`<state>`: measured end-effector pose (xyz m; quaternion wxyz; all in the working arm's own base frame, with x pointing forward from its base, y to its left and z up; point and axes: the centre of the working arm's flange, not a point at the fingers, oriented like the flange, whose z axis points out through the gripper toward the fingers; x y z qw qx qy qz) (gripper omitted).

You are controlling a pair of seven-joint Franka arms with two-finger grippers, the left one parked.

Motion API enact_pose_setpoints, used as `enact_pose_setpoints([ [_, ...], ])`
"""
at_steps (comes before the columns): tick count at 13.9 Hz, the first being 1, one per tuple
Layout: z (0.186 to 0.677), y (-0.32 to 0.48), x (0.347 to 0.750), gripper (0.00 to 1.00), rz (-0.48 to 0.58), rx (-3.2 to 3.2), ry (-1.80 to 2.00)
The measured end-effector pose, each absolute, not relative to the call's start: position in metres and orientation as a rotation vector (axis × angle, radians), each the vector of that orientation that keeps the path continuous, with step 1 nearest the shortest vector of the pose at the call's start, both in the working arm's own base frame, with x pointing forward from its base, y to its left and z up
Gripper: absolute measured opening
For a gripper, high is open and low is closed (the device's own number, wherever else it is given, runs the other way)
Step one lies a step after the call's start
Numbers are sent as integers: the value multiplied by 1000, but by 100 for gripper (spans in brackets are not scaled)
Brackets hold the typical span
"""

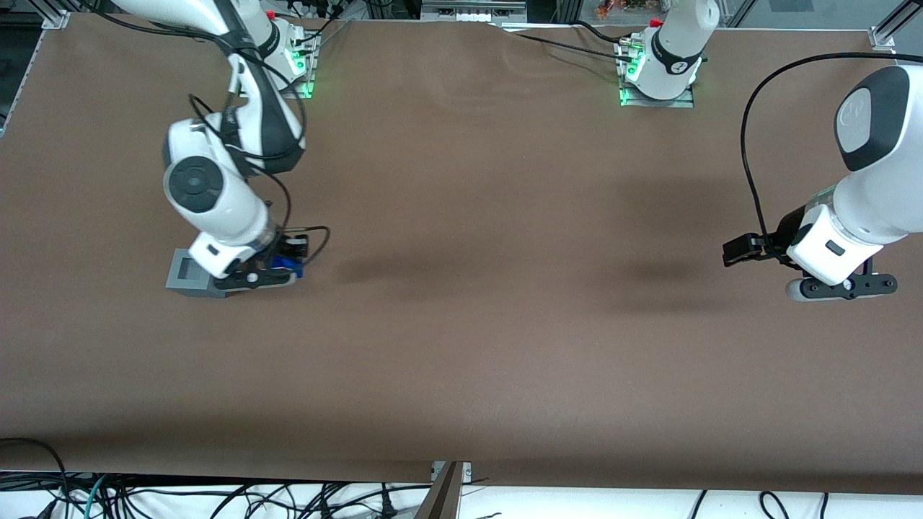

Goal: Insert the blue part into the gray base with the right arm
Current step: 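Carry the blue block with the right gripper over the gray base, then lower the blue block into the gray base's square hole, pressing down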

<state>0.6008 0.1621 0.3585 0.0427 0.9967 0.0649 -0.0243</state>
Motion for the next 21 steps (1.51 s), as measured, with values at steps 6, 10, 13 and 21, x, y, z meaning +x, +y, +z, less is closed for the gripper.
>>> enact_pose_setpoints([
  [6,400,30,607,51,-108,3085,166],
  [10,392,-11,602,51,-136,3097,181],
  [13,368,-31,601,51,-134,3131,216],
  [21,310,-71,605,51,-162,3169,158],
])
